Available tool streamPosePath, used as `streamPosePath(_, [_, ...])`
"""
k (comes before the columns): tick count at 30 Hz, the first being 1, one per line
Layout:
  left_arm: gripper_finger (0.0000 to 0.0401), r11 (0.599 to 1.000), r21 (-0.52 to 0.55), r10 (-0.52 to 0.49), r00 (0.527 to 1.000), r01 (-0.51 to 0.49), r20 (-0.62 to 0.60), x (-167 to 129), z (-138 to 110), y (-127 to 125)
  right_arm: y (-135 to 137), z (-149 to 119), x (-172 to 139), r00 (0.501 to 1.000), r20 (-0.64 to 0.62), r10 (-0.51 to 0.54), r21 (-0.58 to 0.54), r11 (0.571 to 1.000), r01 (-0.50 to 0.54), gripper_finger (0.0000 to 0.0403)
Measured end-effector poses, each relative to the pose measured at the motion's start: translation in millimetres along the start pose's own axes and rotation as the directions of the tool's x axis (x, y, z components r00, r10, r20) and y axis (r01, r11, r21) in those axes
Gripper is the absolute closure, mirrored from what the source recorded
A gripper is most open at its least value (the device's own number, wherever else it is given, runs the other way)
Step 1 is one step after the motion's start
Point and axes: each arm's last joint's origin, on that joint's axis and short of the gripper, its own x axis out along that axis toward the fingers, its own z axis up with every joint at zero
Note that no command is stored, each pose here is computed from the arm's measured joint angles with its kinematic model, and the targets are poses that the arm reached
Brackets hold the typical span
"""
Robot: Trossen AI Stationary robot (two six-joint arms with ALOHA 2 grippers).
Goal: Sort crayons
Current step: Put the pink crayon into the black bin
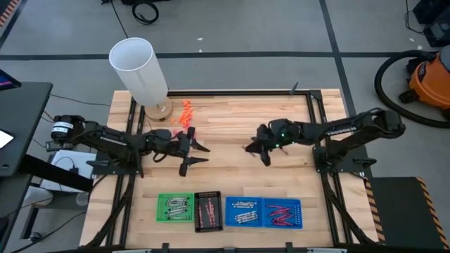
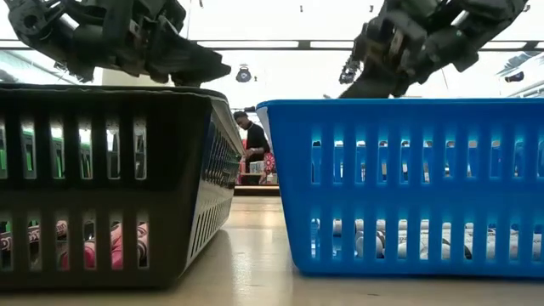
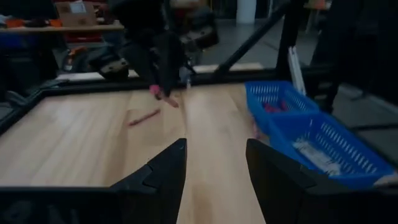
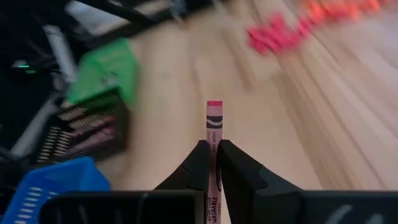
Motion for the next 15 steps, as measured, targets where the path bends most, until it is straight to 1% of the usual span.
streamPosePath(1, [0.0225,1.0,-0.017,-0.002,1.0,0.002,0.014,0,1,-1,5,2,1,0.999,0.027,0.024,-0.035,0.999,-0.023,0.0367])
streamPosePath(3, [0.0225,0.999,-0.047,0.03,0.998,-0.028,0.047,0,5,-2,15,6,1,0.994,0.092,0.057,-0.112,0.993,-0.047,0.0367])
streamPosePath(5, [0.0225,0.996,-0.053,0.08,0.995,-0.077,0.066,3,5,-2,23,10,1,0.985,0.151,0.083,-0.185,0.981,-0.054,0.0367])
streamPosePath(7, [0.0225,0.993,-0.054,0.11,0.99,-0.106,0.084,7,3,-3,30,14,1,0.974,0.201,0.102,-0.243,0.969,-0.051,0.0367])
streamPosePath(12, [0.0225,0.988,-0.069,0.152,0.969,-0.142,0.195,22,-2,-5,38,17,0,0.958,0.279,0.06,-0.307,0.951,0.03,0.0366])
streamPosePath(15, [0.0225,0.986,-0.072,0.161,0.964,-0.149,0.212,38,-3,-5,39,19,-1,0.951,0.308,0.033,-0.316,0.946,0.07,0.0366])
